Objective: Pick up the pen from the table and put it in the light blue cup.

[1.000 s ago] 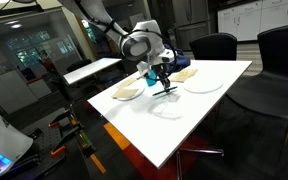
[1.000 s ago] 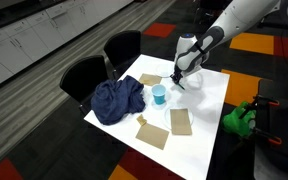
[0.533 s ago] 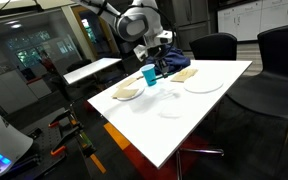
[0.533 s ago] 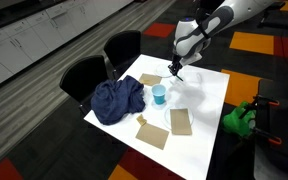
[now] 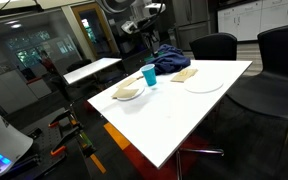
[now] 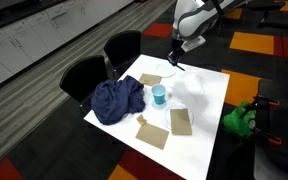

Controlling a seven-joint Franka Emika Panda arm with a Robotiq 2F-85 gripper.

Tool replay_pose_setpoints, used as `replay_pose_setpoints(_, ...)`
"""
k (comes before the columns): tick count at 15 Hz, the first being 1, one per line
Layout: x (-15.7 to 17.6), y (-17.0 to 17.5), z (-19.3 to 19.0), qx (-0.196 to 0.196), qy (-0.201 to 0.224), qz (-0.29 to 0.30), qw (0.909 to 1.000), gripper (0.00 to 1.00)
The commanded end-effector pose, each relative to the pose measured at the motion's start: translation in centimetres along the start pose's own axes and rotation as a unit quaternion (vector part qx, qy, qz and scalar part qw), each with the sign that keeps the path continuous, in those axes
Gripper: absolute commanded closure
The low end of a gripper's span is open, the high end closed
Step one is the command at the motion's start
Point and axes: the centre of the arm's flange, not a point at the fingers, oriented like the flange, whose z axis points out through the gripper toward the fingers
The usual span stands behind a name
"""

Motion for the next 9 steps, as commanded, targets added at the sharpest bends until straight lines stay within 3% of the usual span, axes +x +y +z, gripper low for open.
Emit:
replay_pose_setpoints(1, -1.8, -1.3, -3.9, -0.001, -0.008, -0.041, 0.9991, 0.96)
replay_pose_setpoints(5, -1.8, -2.2, -6.4, -0.007, -0.021, -0.102, 0.9946, 0.96)
replay_pose_setpoints(9, -1.7, -2.8, -8.4, -0.005, -0.046, -0.173, 0.9839, 0.96)
